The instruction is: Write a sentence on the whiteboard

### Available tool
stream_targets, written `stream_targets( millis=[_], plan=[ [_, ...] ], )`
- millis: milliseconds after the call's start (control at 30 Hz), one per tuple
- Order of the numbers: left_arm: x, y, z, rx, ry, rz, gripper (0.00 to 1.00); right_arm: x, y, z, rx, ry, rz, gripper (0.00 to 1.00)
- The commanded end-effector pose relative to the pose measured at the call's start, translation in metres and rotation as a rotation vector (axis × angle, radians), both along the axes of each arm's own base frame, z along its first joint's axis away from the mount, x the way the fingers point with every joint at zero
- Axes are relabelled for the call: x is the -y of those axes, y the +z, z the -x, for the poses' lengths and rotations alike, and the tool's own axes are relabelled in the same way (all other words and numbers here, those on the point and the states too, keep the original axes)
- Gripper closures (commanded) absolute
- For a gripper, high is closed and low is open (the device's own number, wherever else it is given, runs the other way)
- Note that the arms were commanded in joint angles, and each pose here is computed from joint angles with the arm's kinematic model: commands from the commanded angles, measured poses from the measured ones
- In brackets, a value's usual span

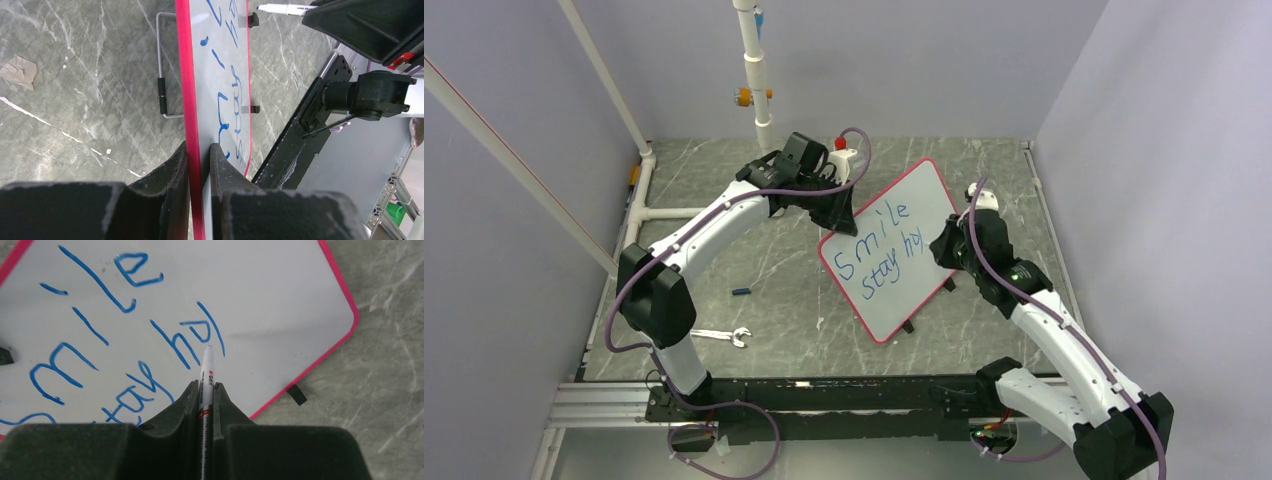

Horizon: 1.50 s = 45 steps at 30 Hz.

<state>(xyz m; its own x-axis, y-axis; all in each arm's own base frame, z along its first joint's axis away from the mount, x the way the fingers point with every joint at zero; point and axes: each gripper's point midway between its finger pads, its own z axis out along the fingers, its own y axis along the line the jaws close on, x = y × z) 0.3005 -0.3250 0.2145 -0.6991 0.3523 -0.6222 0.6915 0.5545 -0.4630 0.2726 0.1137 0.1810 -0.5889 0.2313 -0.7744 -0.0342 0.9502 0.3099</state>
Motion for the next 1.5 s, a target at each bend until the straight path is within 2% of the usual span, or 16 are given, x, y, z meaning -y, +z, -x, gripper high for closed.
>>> stream_targets(
  millis=[0, 667, 1467],
  plan=[
    [0.005, 0.004, 0.007, 0.060, -0.064, -0.017, 1.00, -0.005, 0.034, -0.022, 0.100, -0.001, -0.010, 1.00],
    [0.005, 0.005, 0.009, 0.060, -0.064, -0.014, 1.00, -0.015, 0.048, -0.051, 0.145, 0.011, 0.010, 1.00],
    [0.005, 0.006, 0.009, 0.065, -0.064, -0.014, 1.00, -0.014, 0.030, -0.066, 0.109, -0.015, 0.029, 1.00]
  ],
)
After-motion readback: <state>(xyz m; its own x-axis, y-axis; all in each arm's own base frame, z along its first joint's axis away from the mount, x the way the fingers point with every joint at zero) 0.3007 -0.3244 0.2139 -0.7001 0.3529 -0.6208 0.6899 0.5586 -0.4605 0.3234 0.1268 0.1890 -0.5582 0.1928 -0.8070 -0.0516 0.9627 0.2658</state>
